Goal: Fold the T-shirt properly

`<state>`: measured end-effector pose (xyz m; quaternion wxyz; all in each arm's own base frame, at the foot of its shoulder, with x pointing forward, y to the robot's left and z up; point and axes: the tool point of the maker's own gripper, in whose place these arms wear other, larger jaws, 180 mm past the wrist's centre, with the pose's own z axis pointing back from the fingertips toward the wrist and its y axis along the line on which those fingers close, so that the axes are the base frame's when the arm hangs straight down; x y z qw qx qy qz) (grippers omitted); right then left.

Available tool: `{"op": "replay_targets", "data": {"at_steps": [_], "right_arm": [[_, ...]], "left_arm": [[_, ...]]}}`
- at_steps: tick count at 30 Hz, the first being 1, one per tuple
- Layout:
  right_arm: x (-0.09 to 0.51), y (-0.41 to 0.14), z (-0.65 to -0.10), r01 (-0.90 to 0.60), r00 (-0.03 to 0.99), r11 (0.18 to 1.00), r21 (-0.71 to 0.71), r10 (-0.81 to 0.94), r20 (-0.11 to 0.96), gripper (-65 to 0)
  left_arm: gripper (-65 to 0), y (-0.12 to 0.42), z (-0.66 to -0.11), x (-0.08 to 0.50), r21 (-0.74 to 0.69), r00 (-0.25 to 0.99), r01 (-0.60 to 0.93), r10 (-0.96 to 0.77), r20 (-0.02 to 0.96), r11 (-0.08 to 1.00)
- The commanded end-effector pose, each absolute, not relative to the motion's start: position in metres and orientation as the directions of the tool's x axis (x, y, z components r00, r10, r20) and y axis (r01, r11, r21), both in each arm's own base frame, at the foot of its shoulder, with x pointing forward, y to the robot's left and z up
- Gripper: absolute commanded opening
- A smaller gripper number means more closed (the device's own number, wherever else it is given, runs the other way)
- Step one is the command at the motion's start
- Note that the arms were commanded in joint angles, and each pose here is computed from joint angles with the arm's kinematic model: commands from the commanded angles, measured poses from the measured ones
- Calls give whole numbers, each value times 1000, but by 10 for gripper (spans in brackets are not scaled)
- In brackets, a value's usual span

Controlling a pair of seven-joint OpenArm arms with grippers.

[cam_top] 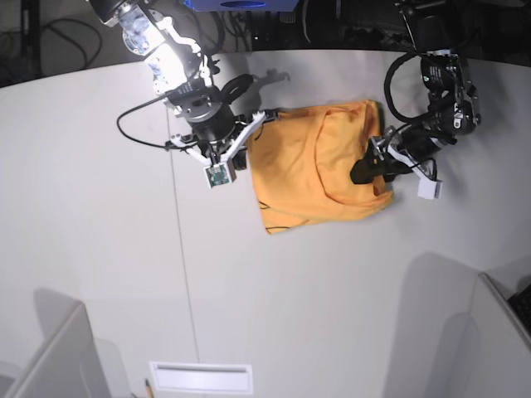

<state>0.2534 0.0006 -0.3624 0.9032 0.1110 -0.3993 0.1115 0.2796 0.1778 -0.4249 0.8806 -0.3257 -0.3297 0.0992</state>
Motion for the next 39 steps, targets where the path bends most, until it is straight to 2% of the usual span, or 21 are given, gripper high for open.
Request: {"op": "replay_targets", "data": {"at_steps": [1, 6, 7, 15, 21, 28, 34, 39], "right_arm": [[261, 1, -349, -293, 615, 950, 109, 100, 782, -650], [263, -2, -348, -282, 615, 953, 108, 93, 783, -650], [266, -9, -349, -260, 617, 960, 105, 81, 783, -650], [273, -69, -354, -45, 637, 993, 112, -58, 769, -650], [269, -129, -361, 165, 631, 981, 101, -184, 753, -650], [248, -180, -371, 318, 628, 946, 64, -260, 733, -650], [216, -217, -383, 523, 579, 848, 85, -426, 695, -650], [195, -223, -389, 569, 578, 819, 74, -463, 672, -650]], "left_arm": [[-308, 184, -446, 258, -585, 832, 1, 324, 450, 811], [-638, 190, -455, 255, -521, 855, 7, 265, 446, 853], [-650, 191, -455, 255, -507, 858, 12, 252, 448, 862], [-650, 156, -465, 262, -301, 889, 269, -116, 443, 915], [-650, 123, -465, 279, -116, 803, 512, -426, 417, 851], [-650, 73, -458, 295, 30, 606, 747, -697, 383, 665], [-650, 24, -446, 300, 109, 372, 893, -853, 365, 436], [-650, -2, -443, 294, 171, 161, 957, -920, 359, 234]]}}
